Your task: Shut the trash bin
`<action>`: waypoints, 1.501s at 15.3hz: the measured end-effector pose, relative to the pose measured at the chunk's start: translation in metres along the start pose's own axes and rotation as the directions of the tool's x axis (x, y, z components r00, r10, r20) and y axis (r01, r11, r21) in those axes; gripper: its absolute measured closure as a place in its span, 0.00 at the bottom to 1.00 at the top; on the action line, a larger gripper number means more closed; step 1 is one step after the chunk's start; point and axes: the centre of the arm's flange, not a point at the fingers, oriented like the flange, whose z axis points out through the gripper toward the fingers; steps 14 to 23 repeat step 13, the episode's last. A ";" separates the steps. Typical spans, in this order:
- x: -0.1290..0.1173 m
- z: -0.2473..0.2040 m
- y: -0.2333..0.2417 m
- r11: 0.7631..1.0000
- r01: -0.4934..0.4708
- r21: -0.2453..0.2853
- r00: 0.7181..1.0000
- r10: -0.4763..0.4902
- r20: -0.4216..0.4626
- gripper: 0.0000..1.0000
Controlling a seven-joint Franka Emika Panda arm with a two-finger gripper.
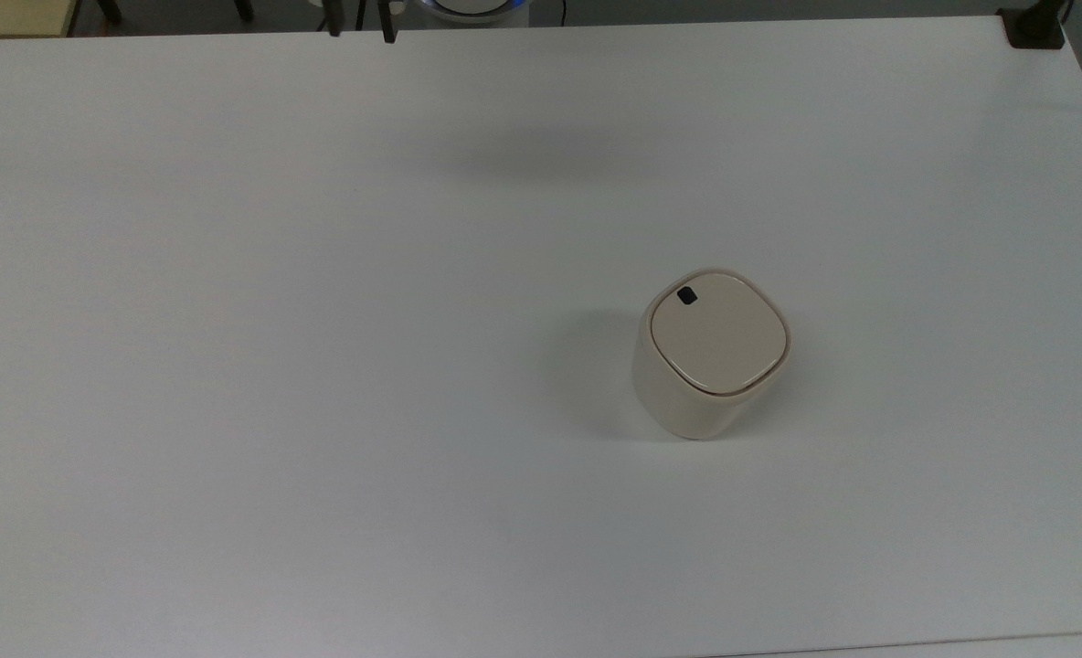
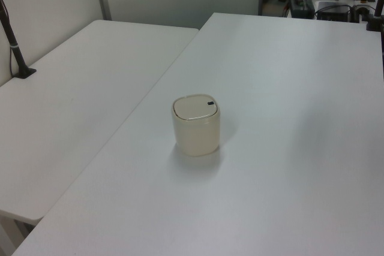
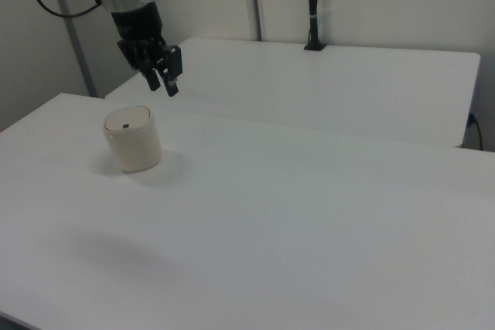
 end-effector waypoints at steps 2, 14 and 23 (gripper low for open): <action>0.000 0.000 0.007 1.000 0.005 -0.025 1.000 -0.005 -0.001 0.29; -0.006 0.003 0.017 0.999 0.021 -0.030 0.998 -0.019 0.059 0.00; -0.006 0.003 0.017 0.999 0.021 -0.030 0.998 -0.019 0.059 0.00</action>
